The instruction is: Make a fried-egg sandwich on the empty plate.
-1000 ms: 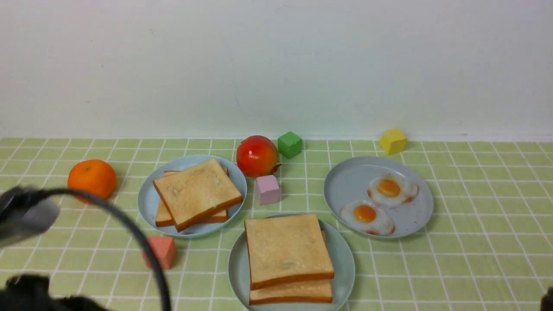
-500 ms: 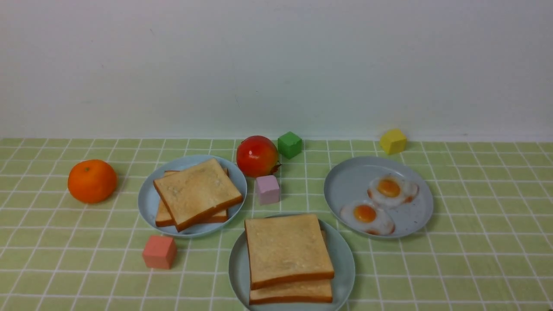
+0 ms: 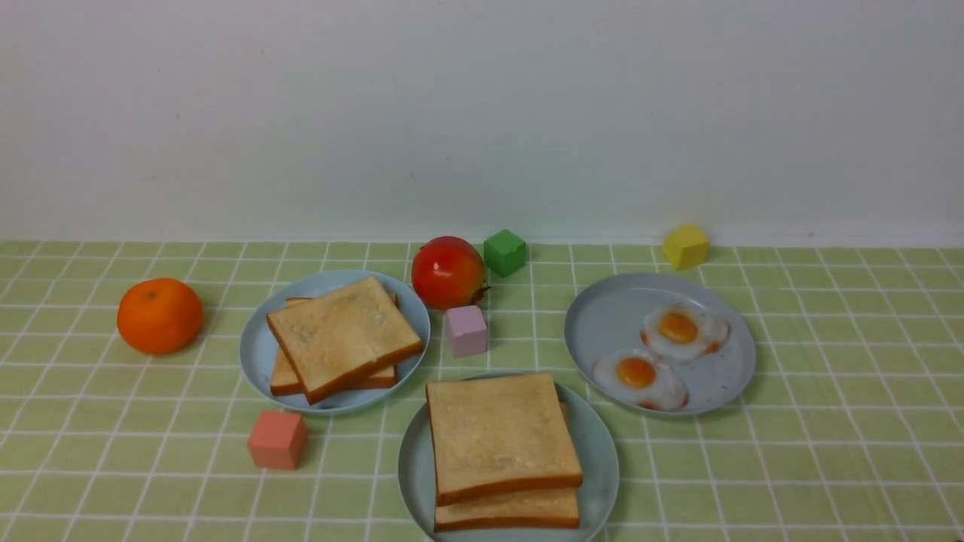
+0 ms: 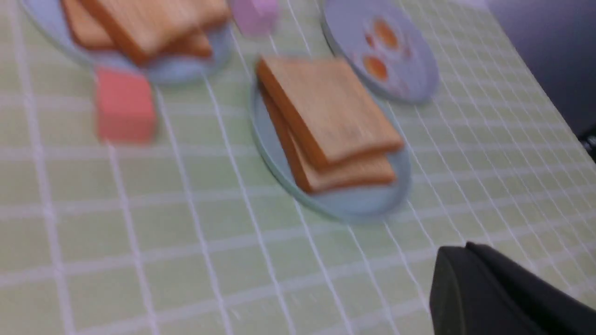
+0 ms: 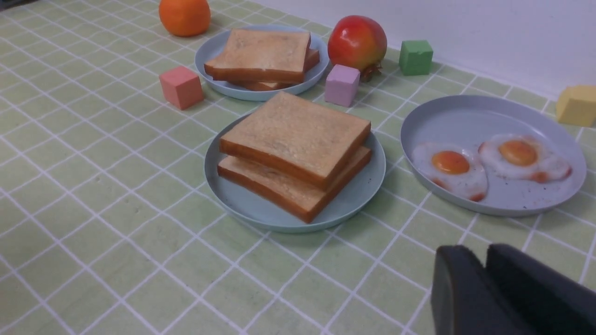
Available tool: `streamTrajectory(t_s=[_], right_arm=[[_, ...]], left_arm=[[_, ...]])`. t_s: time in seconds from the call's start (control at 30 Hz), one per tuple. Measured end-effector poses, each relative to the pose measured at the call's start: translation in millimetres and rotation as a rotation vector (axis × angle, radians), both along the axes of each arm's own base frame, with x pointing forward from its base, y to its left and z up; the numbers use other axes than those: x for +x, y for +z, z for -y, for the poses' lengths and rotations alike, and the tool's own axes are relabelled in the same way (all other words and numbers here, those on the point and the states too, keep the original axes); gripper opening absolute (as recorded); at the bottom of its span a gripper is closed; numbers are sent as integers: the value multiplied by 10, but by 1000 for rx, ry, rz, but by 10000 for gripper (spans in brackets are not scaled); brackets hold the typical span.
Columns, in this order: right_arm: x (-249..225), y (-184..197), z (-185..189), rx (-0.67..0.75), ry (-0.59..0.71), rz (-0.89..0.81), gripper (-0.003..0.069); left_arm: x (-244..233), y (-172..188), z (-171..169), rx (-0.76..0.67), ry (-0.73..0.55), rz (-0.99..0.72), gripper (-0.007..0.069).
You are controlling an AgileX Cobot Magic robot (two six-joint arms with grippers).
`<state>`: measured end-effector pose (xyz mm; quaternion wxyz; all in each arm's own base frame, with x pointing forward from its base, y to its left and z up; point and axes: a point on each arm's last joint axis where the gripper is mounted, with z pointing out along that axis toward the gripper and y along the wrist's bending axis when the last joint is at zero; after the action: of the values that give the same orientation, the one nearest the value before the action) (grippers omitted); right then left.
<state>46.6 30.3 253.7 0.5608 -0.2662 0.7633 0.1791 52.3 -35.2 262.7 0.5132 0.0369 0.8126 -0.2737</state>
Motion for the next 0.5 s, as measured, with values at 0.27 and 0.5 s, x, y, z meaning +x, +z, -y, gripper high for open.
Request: streamTrajectory(t_s=[0.27, 0.5], right_arm=[[1, -5, 1, -2, -1, -1, 120], [0, -7, 0, -2, 0, -3, 127]], left_arm=[[-11, -818, -276, 187, 307, 97, -13], [-6, -944, -323, 226, 371, 66, -13]])
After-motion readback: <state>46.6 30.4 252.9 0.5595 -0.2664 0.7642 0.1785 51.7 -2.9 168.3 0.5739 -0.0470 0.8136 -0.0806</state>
